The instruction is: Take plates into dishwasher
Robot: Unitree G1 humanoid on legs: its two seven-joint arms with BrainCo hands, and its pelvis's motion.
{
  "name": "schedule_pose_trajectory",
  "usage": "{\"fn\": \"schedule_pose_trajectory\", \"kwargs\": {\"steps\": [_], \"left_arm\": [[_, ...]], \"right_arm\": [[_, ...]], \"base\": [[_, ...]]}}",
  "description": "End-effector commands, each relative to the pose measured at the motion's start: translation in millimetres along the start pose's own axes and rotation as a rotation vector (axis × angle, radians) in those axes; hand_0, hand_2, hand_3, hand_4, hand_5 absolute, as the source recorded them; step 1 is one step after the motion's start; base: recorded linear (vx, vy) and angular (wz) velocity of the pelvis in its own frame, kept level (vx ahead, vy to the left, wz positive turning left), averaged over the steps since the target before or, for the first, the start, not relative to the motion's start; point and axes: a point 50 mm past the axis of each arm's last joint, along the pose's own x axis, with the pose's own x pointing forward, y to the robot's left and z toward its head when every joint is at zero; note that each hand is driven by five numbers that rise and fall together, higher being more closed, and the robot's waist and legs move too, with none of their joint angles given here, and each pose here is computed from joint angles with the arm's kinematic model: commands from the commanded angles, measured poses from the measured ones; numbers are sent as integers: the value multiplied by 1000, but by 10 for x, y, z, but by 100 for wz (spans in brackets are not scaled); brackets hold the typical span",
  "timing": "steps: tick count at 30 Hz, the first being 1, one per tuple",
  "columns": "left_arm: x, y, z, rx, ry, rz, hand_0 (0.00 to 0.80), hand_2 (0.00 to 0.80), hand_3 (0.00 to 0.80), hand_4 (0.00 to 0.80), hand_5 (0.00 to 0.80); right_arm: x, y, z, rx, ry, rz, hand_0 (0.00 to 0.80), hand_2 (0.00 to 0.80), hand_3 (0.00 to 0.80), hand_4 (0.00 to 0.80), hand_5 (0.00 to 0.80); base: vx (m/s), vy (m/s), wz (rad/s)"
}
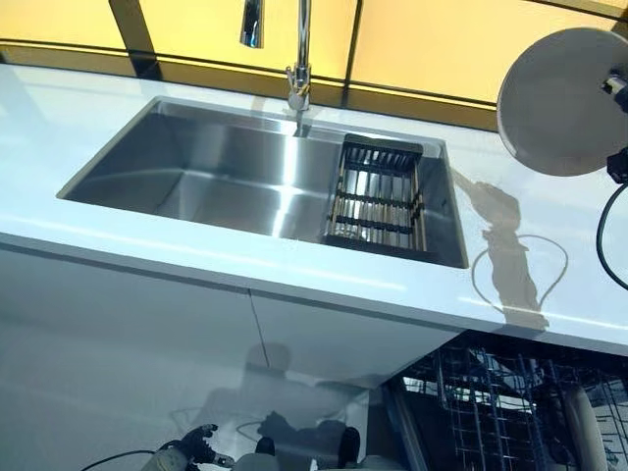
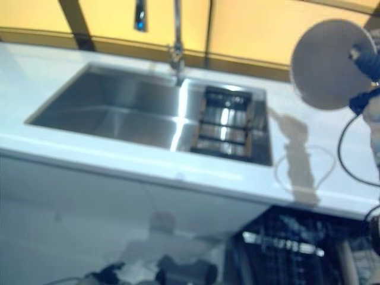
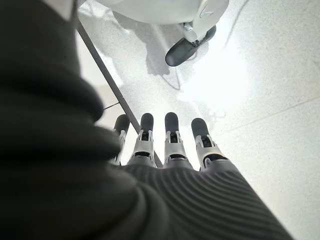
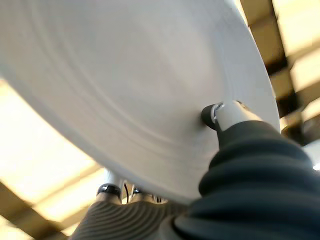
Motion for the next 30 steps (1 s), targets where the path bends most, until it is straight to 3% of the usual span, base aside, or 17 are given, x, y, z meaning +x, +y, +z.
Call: {"fn": "schedule_pose_trajectory", "kwargs": {"steps": [1, 7, 11, 30], "left_arm": [[44, -76, 44, 35, 8, -18, 0, 0, 0, 0, 0], [68, -64, 92, 27, 11, -12, 0, 0, 0, 0, 0], [76, -67, 105, 27, 15, -8, 0, 0, 0, 0, 0], [105, -53, 273, -6, -39, -2, 0, 0, 0, 0, 0]], "right_arm": [[61, -38, -83, 324, 167, 1, 800, 800, 800, 800, 800], [-16, 155, -476, 575, 453, 101, 800, 800, 800, 800, 800], [-108, 305, -658, 648, 578, 167, 800, 800, 800, 800, 800], [-606, 903, -1210, 724, 928, 336, 800, 800, 800, 800, 800]], "base": [[0, 0, 0], [2, -3, -5], [-6, -17, -6], [-26, -6, 0]]}}
